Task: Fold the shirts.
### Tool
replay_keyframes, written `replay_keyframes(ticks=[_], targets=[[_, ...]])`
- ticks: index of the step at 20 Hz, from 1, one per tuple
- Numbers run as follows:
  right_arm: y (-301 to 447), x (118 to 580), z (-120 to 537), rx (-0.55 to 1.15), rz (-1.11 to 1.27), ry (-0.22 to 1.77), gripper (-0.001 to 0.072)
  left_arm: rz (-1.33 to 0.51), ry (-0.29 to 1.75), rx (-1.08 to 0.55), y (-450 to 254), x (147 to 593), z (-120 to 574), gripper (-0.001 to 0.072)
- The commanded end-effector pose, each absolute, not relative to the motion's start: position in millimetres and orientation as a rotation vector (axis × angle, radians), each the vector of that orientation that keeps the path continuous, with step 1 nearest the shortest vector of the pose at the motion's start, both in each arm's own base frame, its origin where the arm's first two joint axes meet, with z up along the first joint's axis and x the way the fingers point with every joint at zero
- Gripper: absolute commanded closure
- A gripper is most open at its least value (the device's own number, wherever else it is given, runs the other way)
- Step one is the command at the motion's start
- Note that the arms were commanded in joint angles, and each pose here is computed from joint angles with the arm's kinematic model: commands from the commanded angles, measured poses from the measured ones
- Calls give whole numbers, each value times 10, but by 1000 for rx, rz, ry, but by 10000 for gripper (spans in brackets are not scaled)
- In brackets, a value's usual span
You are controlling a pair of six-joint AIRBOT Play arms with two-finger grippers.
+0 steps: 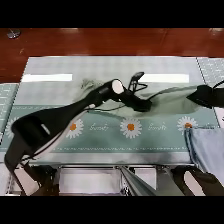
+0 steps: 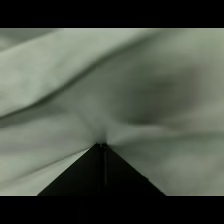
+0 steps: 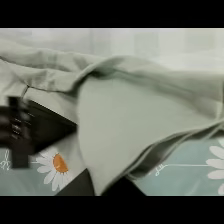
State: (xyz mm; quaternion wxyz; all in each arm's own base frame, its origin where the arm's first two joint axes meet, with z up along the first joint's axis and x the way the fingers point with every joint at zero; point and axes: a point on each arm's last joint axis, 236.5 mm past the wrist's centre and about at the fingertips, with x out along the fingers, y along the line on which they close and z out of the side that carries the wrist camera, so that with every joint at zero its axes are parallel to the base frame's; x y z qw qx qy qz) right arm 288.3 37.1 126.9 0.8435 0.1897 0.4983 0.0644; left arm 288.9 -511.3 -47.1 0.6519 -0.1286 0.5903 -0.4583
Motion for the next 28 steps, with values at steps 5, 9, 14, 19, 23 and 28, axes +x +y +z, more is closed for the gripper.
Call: replay_keyframes(ticks=[5, 9, 14, 19, 23, 28], targets=[[402, 2864, 1306, 419, 137, 1038, 678, -1164, 1494, -296, -5402, 2362, -447, 688], [543, 2892, 1340, 456, 197, 1036, 678, -1075, 1318, -434, -4661, 3578, 318, 688], [1250, 3270, 1347, 503, 409, 1021, 678, -912, 1053, -433, -2998, 4408, 1486, 687], [2668, 3716, 1181, 364, 668, 1079, 678, -549, 905, -328, -1314, 4172, 1843, 688], [3531, 3878, 763, 307, 769, 1182, 677, -410, 868, -385, -890, 3461, 1510, 687], [4057, 3791, 144, 284, 808, 1356, 677, -453, 990, -482, -1216, 2735, 709, 687]])
